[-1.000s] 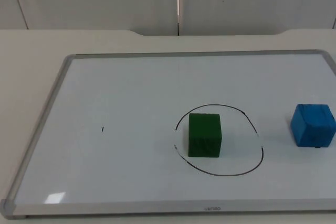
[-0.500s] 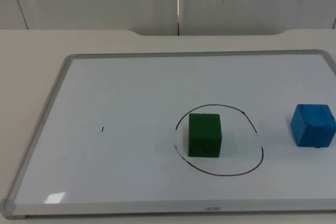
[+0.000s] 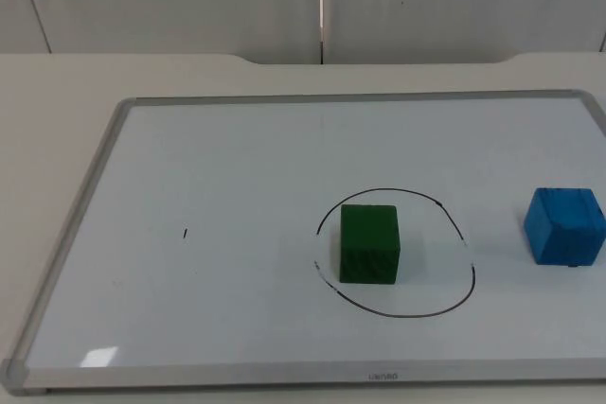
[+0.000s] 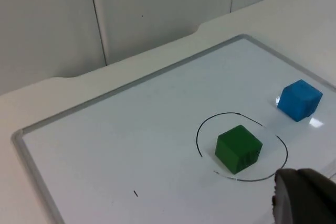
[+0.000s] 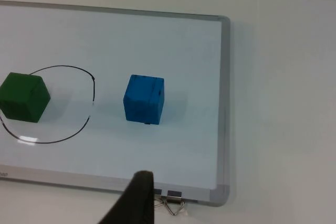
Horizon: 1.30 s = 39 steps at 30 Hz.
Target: Push the two cubes into the marked area.
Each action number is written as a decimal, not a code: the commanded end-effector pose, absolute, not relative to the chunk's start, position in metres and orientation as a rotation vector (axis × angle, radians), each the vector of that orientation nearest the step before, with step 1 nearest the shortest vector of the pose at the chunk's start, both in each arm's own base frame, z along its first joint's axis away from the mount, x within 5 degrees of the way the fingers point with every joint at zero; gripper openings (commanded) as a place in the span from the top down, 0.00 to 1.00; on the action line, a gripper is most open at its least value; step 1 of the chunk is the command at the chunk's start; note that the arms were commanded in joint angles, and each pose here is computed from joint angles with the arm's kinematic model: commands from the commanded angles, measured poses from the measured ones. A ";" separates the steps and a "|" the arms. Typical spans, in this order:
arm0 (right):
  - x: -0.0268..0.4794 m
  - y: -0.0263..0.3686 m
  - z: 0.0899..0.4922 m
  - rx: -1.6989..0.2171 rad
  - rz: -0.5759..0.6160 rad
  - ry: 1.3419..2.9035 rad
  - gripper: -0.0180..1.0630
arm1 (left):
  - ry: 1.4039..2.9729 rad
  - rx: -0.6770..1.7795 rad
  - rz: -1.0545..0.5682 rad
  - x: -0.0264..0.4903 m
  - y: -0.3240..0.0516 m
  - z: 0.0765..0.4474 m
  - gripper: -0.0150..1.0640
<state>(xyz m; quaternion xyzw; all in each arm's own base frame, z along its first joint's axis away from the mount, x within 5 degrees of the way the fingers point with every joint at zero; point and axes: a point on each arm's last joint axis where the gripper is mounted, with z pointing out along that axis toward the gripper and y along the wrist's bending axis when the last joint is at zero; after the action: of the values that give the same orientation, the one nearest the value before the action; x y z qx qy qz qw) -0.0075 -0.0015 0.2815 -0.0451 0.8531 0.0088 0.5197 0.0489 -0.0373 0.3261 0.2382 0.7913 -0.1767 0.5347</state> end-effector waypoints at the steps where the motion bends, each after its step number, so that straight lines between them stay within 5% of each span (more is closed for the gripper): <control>1: -0.007 -0.002 0.280 -0.116 0.012 2.044 0.01 | 1.915 0.555 -0.418 0.042 -0.032 0.322 0.99; 9: -0.007 -0.002 0.280 -0.116 0.012 2.044 0.01 | 2.001 0.527 -0.380 0.024 -0.019 0.311 0.99; 27: -0.007 -0.002 0.280 -0.116 0.012 2.044 0.01 | 1.872 0.450 -0.423 -0.003 -0.002 0.291 0.99; 33: -0.007 -0.002 0.280 -0.116 0.012 2.044 0.01 | 2.040 0.496 -0.390 -0.009 0.000 0.276 0.99; 39: -0.007 -0.002 0.280 -0.116 0.012 2.042 0.01 | 2.022 0.493 -0.368 -0.005 0.000 0.275 0.99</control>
<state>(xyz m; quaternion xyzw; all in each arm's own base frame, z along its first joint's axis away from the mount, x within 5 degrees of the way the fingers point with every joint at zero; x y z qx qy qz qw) -0.0075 -0.0015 0.2815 -0.0451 0.8531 0.0088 0.5197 -0.0054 -0.0003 0.2766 0.2036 0.8322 -0.1529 0.4925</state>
